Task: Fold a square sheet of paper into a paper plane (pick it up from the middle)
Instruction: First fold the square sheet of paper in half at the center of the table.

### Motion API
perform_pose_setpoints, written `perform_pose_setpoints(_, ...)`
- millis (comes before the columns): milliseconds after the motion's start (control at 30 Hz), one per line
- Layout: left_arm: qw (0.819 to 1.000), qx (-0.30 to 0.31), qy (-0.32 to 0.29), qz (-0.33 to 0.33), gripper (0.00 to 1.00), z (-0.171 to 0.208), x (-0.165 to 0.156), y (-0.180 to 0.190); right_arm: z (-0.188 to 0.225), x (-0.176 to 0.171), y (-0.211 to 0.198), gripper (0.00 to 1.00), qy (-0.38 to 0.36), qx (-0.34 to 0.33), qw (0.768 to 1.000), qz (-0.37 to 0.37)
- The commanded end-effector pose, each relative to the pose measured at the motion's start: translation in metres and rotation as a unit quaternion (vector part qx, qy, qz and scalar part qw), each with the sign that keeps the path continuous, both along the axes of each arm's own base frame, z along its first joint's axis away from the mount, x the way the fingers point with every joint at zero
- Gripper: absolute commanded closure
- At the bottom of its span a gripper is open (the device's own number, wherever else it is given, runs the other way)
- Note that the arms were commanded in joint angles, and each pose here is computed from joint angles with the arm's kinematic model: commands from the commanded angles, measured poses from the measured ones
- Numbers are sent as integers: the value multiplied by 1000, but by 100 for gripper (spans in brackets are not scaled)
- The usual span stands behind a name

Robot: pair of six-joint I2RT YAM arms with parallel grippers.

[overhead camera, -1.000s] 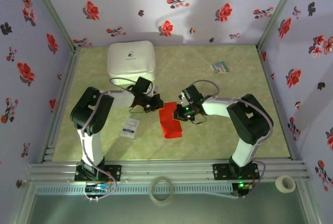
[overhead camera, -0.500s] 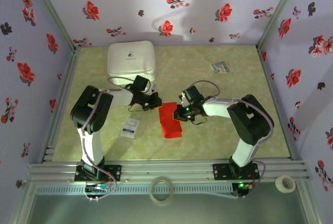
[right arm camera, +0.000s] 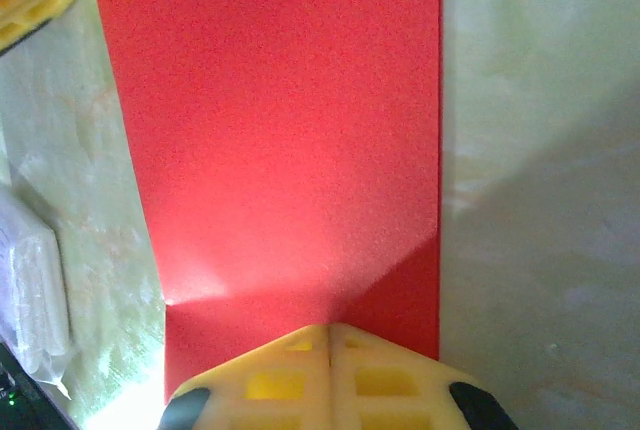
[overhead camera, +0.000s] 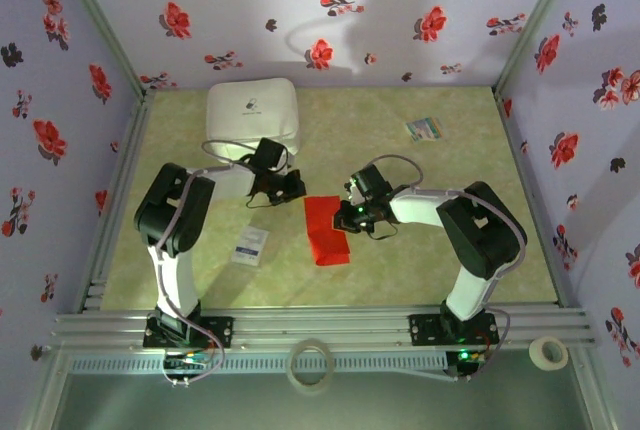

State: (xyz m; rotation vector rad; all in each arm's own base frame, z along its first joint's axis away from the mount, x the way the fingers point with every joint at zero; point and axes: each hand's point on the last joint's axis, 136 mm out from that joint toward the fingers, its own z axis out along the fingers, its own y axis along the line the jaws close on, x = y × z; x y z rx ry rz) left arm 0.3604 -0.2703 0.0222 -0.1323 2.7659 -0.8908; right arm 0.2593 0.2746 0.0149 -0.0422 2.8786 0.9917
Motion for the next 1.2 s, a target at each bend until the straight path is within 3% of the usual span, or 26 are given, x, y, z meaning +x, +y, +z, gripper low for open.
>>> perform_pose_setpoints(0,999,14,-39,31,99,41,12,12,-41,-26,-34,100,57,-85,994,-29)
perform_pose_setpoints(167,999,-6,-49,6,98,71,-15,-1,-41,-25,-31,100,55,-85,994,-31)
perform_pose_setpoints(467,993,-93,29,-63,100,43,-105,-47,-40,-25,-32,100,52,-85,994,-32)
perform_pose_setpoints(800,989,-124,60,-56,100,17,-127,-50,-40,-26,-33,100,54,-87,994,-30)
perform_pose_setpoints(1167,994,-36,88,-61,100,-25,-149,-17,-44,-27,-34,100,57,-90,994,-31)
